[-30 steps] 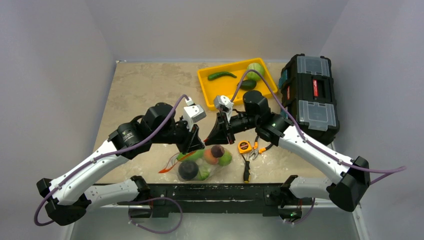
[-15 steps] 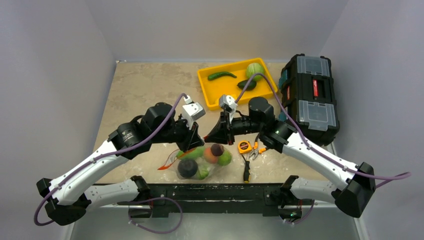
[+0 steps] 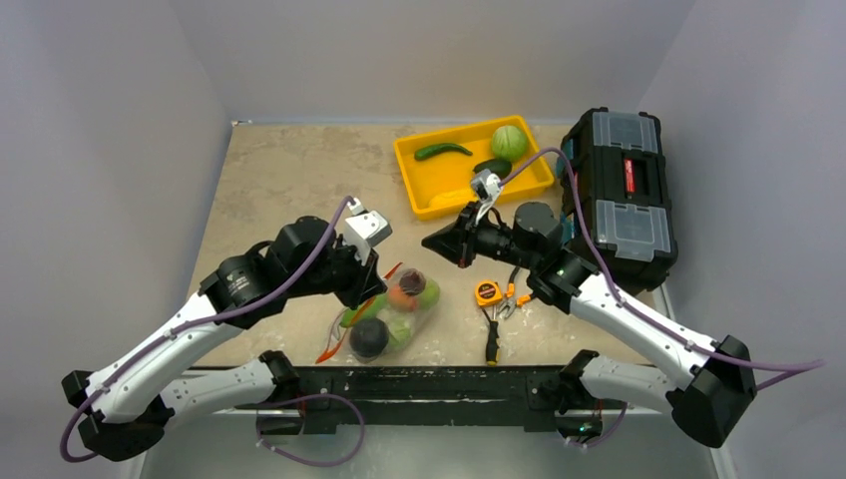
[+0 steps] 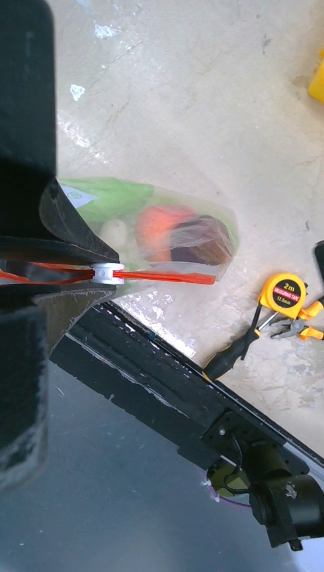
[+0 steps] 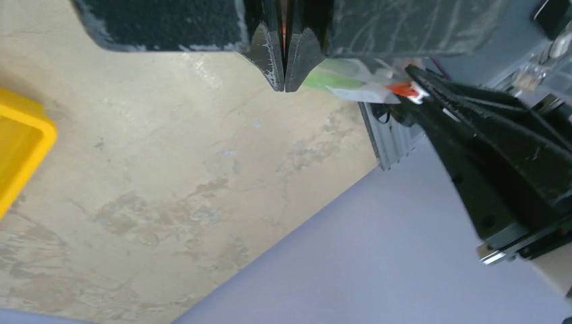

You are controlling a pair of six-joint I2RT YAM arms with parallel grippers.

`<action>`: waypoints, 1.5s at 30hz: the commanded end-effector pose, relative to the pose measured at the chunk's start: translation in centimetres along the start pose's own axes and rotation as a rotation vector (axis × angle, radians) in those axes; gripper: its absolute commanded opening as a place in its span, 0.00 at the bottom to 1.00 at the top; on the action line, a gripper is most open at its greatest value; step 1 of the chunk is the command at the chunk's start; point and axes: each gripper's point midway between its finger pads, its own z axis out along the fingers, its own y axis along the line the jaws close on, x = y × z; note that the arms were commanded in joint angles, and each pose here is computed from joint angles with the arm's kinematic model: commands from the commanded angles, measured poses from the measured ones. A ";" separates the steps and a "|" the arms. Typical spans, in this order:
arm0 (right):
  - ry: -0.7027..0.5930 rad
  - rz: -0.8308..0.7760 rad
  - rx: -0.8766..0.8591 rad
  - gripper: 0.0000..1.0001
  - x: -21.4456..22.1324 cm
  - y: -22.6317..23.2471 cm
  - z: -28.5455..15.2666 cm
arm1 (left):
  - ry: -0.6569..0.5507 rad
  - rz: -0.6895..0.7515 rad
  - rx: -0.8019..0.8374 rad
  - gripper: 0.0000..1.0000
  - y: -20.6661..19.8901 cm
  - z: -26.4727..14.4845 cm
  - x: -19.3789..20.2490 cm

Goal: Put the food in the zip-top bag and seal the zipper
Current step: Zip the zipper food storage bag at the center of the board.

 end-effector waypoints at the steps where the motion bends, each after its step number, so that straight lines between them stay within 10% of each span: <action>1: -0.062 0.004 0.007 0.00 -1.9 -0.8 0.5 | -0.017 -0.012 -0.022 0.00 0.5 -0.9 0.7; 5: 0.090 -0.063 -0.313 0.01 0.7 3.3 1.0 | -0.049 -0.009 -0.003 0.00 0.2 -0.9 0.4; 11: 0.087 -0.110 -0.631 0.57 0.9 8.1 -1.5 | -0.073 -0.001 0.022 0.00 -0.3 -0.7 -0.6; 15: 0.145 -0.140 -0.676 0.66 1.3 8.3 -1.2 | -0.073 0.007 0.047 0.00 -0.7 -0.6 -0.8; 22: 0.128 -0.121 -0.677 0.62 0.5 8.4 0.3 | -0.092 0.015 0.078 0.00 -1.3 -0.7 -1.0; 35: 0.145 -0.067 -0.742 0.00 1.6 10.3 1.9 | -0.093 0.016 0.096 0.00 -1.6 -0.7 -0.9; 45: 0.157 -0.076 -0.738 0.06 2.3 10.1 1.2 | -0.090 0.028 0.107 0.00 -1.7 -1.2 -0.6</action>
